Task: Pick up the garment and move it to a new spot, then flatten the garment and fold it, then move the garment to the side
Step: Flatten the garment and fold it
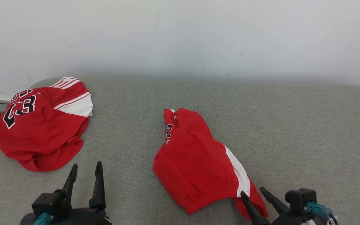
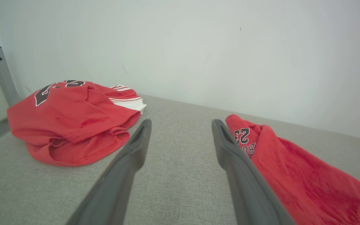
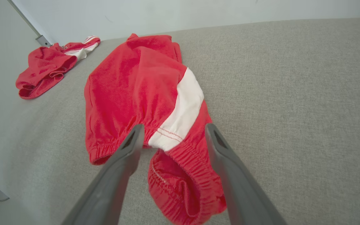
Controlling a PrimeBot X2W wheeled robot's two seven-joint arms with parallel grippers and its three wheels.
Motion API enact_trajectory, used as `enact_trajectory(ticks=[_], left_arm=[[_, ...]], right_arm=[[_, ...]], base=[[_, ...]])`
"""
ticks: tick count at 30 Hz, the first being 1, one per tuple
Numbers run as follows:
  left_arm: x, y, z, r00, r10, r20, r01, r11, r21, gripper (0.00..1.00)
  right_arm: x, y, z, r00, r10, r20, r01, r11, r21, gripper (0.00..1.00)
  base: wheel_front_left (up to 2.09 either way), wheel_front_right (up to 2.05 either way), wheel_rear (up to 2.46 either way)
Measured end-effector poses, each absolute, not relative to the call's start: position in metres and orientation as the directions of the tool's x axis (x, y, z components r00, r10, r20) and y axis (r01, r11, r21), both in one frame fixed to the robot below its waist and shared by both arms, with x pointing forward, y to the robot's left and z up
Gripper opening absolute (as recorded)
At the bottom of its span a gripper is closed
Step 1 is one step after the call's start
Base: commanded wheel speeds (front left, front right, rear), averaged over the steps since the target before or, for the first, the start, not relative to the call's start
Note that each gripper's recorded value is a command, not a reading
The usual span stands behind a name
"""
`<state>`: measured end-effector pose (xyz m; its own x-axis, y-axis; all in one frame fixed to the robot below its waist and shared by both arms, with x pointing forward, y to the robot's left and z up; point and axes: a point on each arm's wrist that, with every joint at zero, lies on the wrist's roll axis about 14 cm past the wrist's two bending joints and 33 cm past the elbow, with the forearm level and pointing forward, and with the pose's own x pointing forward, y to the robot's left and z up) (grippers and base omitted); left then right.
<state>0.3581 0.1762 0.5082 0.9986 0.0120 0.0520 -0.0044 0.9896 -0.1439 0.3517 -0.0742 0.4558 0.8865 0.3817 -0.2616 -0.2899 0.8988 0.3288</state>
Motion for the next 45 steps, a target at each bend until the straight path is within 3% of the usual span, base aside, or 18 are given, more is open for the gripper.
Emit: enact_trajectory(ticks=[8, 17, 19, 23, 31, 39, 40, 41, 42, 45], left_arm=[[0.355, 0.167, 0.516, 0.998, 0.001, 0.07, 0.009, 0.99, -0.138, 1.0], [0.347, 0.181, 0.515, 0.997, 0.052, 0.054, -0.044, 0.989, -0.143, 1.0], [0.342, 0.186, 0.513, 0.996, 0.07, 0.05, -0.062, 0.987, -0.148, 1.0], [0.336, 0.191, 0.507, 0.996, 0.087, 0.028, -0.082, 0.985, -0.153, 1.0], [0.339, 0.176, 0.509, 0.999, 0.045, 0.025, -0.04, 0.986, -0.16, 1.0], [0.341, 0.166, 0.509, 1.0, 0.02, 0.013, -0.018, 0.986, -0.169, 1.0], [0.341, 0.164, 0.508, 1.0, 0.017, 0.007, -0.015, 0.985, -0.171, 1.0], [0.341, 0.164, 0.507, 1.0, 0.018, 0.005, -0.017, 0.985, -0.171, 1.0], [0.341, 0.165, 0.507, 1.0, 0.021, 0.004, -0.02, 0.985, -0.172, 1.0], [0.341, 0.168, 0.506, 1.0, 0.03, 0.0, -0.03, 0.985, -0.17, 1.0]], right_arm=[[0.353, -0.069, 0.438, 0.823, 0.421, -0.38, -0.383, 0.907, 0.175, 1.0], [0.347, -0.052, 0.411, 0.738, 0.451, -0.502, -0.462, 0.88, 0.11, 1.0], [0.354, -0.05, 0.415, 0.742, 0.451, -0.496, -0.487, 0.871, 0.063, 0.0], [0.365, -0.06, 0.42, 0.757, 0.429, -0.493, -0.496, 0.868, -0.007, 0.0], [0.409, -0.129, 0.451, 0.837, 0.307, -0.454, -0.442, 0.867, -0.228, 0.0], [0.446, -0.142, 0.479, 0.871, 0.282, -0.402, -0.424, 0.845, -0.326, 0.0], [0.446, -0.144, 0.475, 0.867, 0.276, -0.414, -0.424, 0.845, -0.326, 0.06], [0.445, -0.144, 0.471, 0.86, 0.277, -0.428, -0.432, 0.841, -0.325, 0.37], [0.444, -0.145, 0.467, 0.855, 0.275, -0.44, -0.436, 0.84, -0.323, 0.98], [0.444, -0.144, 0.462, 0.85, 0.273, -0.451, -0.438, 0.842, -0.315, 1.0]], base=[[0.0, 0.0, 0.0], [0.0, 0.0, 0.0], [0.0, 0.0, 0.0], [0.0, 0.0, 0.0], [0.0, 0.0, 0.0], [0.0, 0.0, 0.0], [0.0, 0.0, 0.0], [0.0, 0.0, 0.0], [0.0, 0.0, 0.0], [0.0, 0.0, 0.0]])
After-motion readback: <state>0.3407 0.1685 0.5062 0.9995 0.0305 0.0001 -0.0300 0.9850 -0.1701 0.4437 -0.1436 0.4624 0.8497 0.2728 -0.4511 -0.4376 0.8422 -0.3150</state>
